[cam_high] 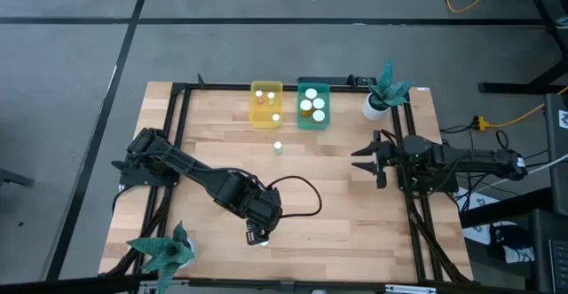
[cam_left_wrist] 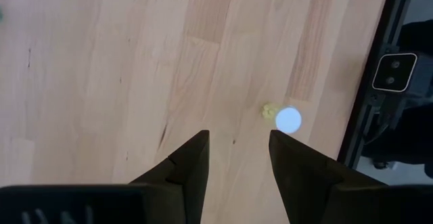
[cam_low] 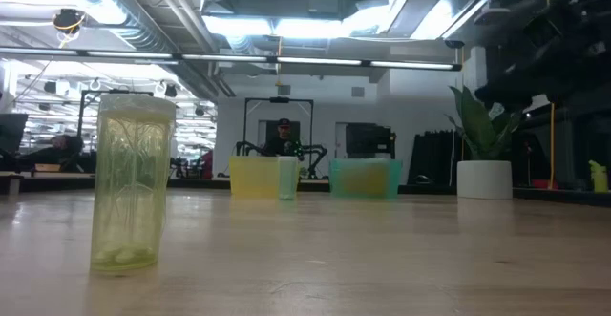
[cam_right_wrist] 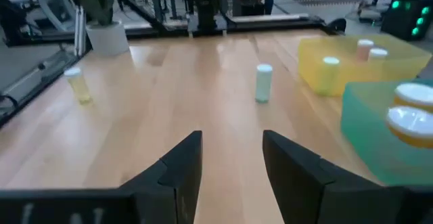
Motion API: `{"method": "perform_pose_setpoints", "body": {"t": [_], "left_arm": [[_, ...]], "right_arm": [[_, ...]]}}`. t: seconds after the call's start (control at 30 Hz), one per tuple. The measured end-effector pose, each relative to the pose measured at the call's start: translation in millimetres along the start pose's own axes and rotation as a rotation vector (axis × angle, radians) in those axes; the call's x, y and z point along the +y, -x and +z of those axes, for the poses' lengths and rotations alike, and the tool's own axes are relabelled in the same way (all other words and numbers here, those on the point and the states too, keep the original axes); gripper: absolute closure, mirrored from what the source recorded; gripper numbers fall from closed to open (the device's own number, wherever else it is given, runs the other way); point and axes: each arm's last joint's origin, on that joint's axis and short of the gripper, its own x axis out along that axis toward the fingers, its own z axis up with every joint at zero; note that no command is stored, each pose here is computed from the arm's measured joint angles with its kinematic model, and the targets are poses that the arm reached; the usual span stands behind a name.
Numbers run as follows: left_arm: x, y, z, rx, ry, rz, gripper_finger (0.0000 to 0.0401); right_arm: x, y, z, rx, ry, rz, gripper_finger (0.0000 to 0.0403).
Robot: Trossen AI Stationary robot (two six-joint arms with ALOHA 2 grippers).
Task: Pick and place medicine bottles into bin by pill shape (circle, oval)
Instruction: Put the yellow tablet bottle into the yellow bin
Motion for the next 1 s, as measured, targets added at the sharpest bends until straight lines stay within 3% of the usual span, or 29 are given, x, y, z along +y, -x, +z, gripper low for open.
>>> {"method": "perform_pose_setpoints", "body": {"t": [0.1,0.27,0.4,0.63,0.77,1.0], "left_arm": [[-0.4,-0.1,0.5,-0.005,0.001,-0.003,0.0254],[-1.5,-0.1,1.7,-0.018,0.001,-0.015,0.0254],[-4.7,0.3,-1.2,-0.015,-0.007,-0.02,0.0254],[-31.4,1.8,-26.6,-0.005,-0.1,-0.036,0.0254],[-53.2,-18.7,-43.5,0.017,-0.162,0.011,0.0254],[-66.6,-74.5,-52.0,0.18,-0.148,0.069,0.0254]], "right_arm": [[-0.1,0.5,-3.2,0.031,0.024,-0.001,0.0245],[-0.2,0.4,-5.3,0.052,-0.119,-0.005,0.0245],[-0.2,0.4,-5.0,0.05,-0.162,-0.006,0.0245],[-0.2,0.4,-5.0,0.049,-0.16,-0.006,0.0245],[-0.2,0.4,-5.0,0.049,-0.16,-0.006,0.0245],[-0.2,0.4,-4.9,0.048,-0.16,-0.006,0.0245]]}}
